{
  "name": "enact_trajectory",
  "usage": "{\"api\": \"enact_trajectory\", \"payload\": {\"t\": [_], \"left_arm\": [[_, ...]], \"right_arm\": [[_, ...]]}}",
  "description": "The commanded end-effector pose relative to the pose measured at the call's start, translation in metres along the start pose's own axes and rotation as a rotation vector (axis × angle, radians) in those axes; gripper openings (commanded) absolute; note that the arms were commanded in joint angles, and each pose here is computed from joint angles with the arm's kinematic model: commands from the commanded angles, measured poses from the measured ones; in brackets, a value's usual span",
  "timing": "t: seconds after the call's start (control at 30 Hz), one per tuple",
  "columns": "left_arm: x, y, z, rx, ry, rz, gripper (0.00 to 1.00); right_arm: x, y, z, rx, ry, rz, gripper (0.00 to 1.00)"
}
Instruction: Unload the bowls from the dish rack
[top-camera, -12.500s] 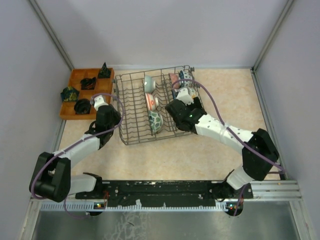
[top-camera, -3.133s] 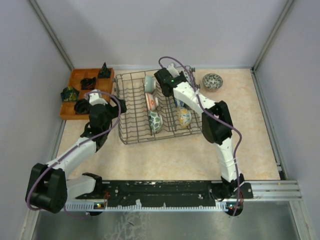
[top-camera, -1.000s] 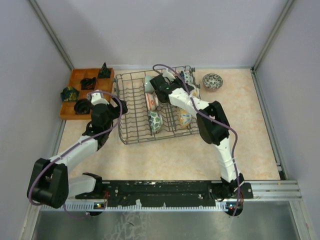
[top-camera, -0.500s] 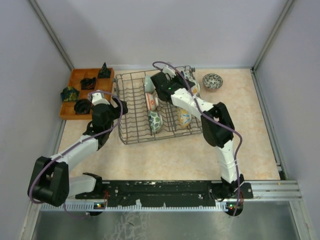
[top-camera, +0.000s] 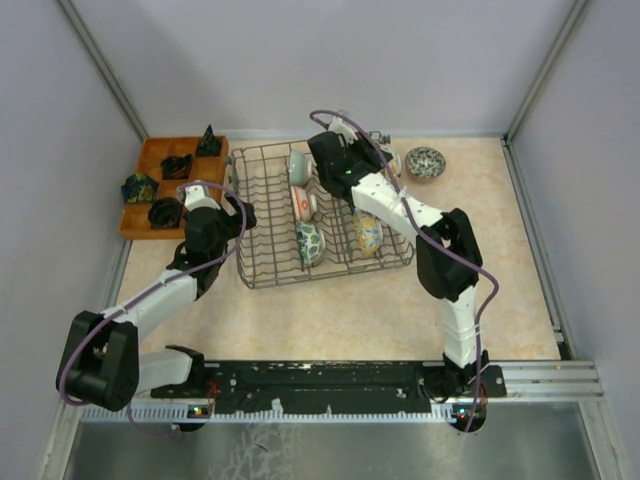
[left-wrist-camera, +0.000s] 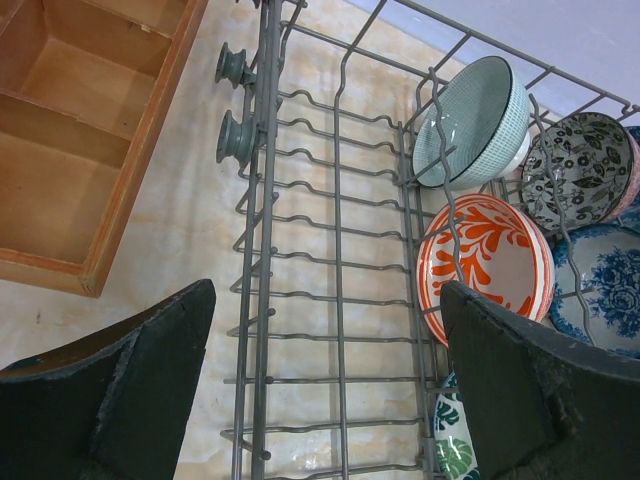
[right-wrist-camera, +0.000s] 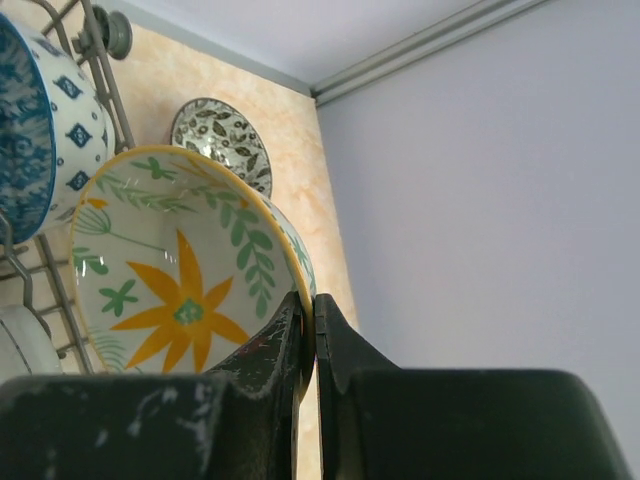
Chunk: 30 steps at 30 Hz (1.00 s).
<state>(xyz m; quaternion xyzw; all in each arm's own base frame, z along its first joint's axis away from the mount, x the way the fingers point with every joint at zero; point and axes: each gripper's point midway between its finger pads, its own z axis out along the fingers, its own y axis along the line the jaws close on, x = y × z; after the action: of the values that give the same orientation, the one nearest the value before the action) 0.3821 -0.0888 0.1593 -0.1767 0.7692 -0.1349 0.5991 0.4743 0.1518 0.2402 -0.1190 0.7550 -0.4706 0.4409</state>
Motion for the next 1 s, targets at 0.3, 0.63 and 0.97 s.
{"api": "enact_trajectory", "payload": {"t": [0.3, 0.63, 0.97], "left_arm": [[-0.012, -0.009, 0.004, 0.021, -0.038, -0.016, 0.99], [-0.010, -0.010, 0.006, 0.027, -0.033, -0.022, 0.99], [-0.011, -0.014, 0.004, 0.047, -0.037, -0.038, 0.99]], "right_arm": [[-0.020, -0.074, 0.058, -0.283, -0.029, 0.508, 0.00], [0.009, -0.072, 0.137, -0.611, 0.046, 0.965, 0.00], [0.022, -0.043, 0.191, -0.751, 0.137, 1.134, 0.00]]}}
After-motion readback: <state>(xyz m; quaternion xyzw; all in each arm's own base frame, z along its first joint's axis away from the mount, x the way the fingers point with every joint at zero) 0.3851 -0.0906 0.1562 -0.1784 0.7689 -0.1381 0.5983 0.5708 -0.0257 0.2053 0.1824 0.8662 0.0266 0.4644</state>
